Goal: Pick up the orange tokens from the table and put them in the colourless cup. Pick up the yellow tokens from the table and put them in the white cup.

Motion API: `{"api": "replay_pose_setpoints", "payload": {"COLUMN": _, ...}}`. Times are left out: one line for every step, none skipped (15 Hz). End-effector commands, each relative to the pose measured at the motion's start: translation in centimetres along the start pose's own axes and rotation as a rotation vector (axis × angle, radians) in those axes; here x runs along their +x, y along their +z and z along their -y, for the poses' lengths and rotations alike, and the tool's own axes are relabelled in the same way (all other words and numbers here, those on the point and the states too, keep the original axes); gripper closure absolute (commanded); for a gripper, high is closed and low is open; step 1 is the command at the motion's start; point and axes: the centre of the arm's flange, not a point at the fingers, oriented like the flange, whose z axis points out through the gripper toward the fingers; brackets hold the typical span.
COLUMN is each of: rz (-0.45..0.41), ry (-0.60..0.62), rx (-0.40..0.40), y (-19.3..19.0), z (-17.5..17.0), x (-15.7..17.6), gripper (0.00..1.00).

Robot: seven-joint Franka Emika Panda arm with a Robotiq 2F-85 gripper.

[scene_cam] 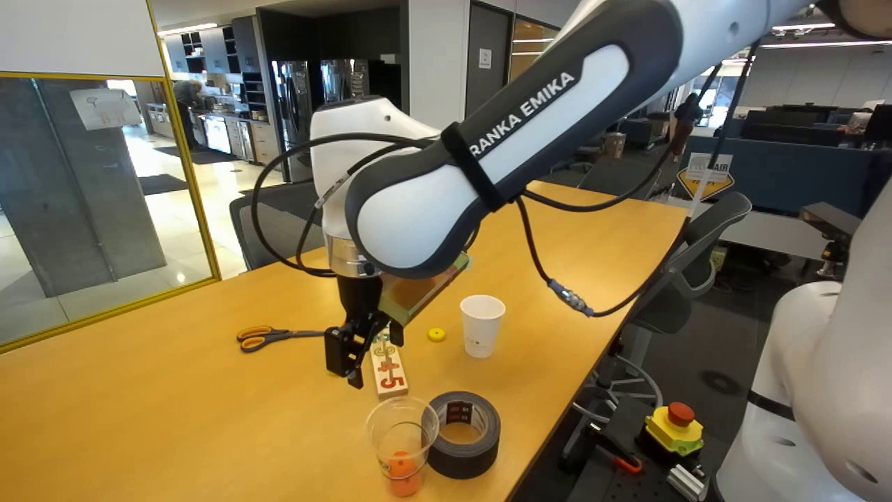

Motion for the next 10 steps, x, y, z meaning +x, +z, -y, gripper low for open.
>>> {"api": "replay_pose_setpoints", "payload": {"rz": -0.017, "ry": -0.172, "rx": 0.059, "y": 1.8, "z": 0.3, "x": 5.9, "gripper": 0.00}}
{"api": "replay_pose_setpoints", "payload": {"rz": -0.020, "ry": -0.214, "rx": 0.075, "y": 2.5, "z": 0.3, "x": 6.7, "gripper": 0.00}}
{"api": "replay_pose_setpoints", "payload": {"rz": -0.032, "ry": -0.265, "rx": 0.096, "y": 3.2, "z": 0.2, "x": 7.6, "gripper": 0.00}}
{"api": "replay_pose_setpoints", "payload": {"rz": -0.038, "ry": -0.310, "rx": 0.115, "y": 3.9, "z": 0.1, "x": 8.3, "gripper": 0.00}}
{"api": "replay_pose_setpoints", "payload": {"rz": -0.045, "ry": -0.349, "rx": 0.128, "y": 4.7, "z": 0.0, "x": 9.0, "gripper": 0.00}}
{"api": "replay_pose_setpoints", "payload": {"rz": -0.049, "ry": -0.385, "rx": 0.140, "y": 5.4, "z": -0.3, "x": 9.7, "gripper": 0.00}}
{"api": "replay_pose_setpoints", "payload": {"rz": -0.048, "ry": -0.416, "rx": 0.153, "y": 6.1, "z": -0.5, "x": 10.3, "gripper": 0.00}}
{"api": "replay_pose_setpoints", "payload": {"rz": -0.048, "ry": -0.443, "rx": 0.165, "y": 6.7, "z": -0.8, "x": 10.9, "gripper": 0.00}}
{"api": "replay_pose_setpoints", "payload": {"rz": -0.043, "ry": -0.466, "rx": 0.177, "y": 7.2, "z": -1.0, "x": 11.5, "gripper": 0.00}}
{"api": "replay_pose_setpoints", "payload": {"rz": -0.038, "ry": -0.484, "rx": 0.188, "y": 7.8, "z": -1.3, "x": 12.0, "gripper": 0.00}}
